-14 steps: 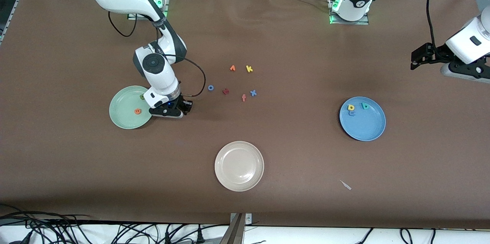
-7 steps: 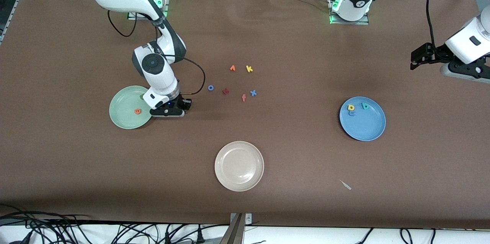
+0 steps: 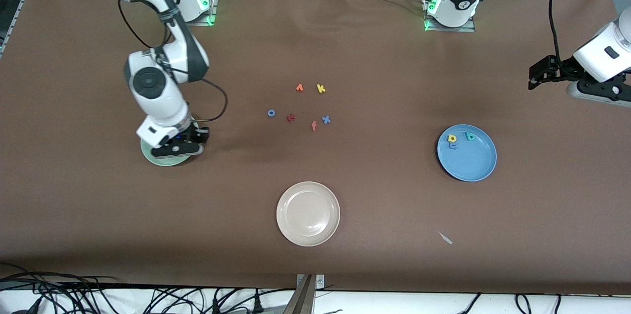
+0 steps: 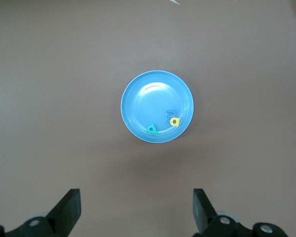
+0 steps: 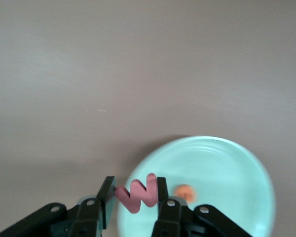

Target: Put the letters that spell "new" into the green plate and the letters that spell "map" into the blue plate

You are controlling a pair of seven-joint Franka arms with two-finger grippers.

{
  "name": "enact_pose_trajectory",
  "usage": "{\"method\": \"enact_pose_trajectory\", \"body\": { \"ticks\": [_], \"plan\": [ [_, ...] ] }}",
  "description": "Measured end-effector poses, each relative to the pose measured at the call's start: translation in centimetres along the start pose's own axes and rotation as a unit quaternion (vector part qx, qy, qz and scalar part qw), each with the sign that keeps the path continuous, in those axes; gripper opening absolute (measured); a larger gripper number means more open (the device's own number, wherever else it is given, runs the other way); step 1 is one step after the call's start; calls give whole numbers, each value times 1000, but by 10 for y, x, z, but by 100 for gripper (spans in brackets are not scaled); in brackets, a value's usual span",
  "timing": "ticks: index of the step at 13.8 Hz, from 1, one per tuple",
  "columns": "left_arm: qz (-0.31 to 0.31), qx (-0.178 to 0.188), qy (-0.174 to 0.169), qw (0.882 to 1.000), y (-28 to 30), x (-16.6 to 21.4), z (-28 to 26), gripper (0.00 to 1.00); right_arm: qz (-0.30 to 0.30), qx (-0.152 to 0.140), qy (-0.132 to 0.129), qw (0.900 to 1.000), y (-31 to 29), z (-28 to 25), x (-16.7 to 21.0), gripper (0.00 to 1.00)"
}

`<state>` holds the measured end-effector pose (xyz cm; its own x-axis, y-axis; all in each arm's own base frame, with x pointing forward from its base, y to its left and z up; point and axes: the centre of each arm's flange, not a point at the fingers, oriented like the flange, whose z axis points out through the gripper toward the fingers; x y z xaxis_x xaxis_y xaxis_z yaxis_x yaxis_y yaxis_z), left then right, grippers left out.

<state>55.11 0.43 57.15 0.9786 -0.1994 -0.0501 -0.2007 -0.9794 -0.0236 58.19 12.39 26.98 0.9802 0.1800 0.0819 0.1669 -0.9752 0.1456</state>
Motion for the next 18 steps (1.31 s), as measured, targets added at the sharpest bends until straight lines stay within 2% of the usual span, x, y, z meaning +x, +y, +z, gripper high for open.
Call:
{"method": "enact_pose_trajectory", "body": {
  "ticks": [2, 6, 8, 10, 14, 18],
  "plan": [
    [0, 0, 0, 1000, 0, 0, 0, 100, 6, 0, -10, 1000, 25, 1, -16, 41],
    [0, 0, 0, 1000, 0, 0, 0, 100, 10, 2, -25, 1000, 27, -21, -39, 80],
    [0, 0, 0, 1000, 0, 0, 0, 100, 26, 8, -19, 999, 30, -40, -39, 99],
    [0, 0, 0, 1000, 0, 0, 0, 100, 42, 16, -17, 999, 32, -64, -37, 100],
    [0, 0, 0, 1000, 0, 0, 0, 100, 69, 36, -46, 996, 39, -151, -9, 100],
    [0, 0, 0, 1000, 0, 0, 0, 100, 83, 50, -96, 991, 53, -247, 1, 100]
  ]
}}
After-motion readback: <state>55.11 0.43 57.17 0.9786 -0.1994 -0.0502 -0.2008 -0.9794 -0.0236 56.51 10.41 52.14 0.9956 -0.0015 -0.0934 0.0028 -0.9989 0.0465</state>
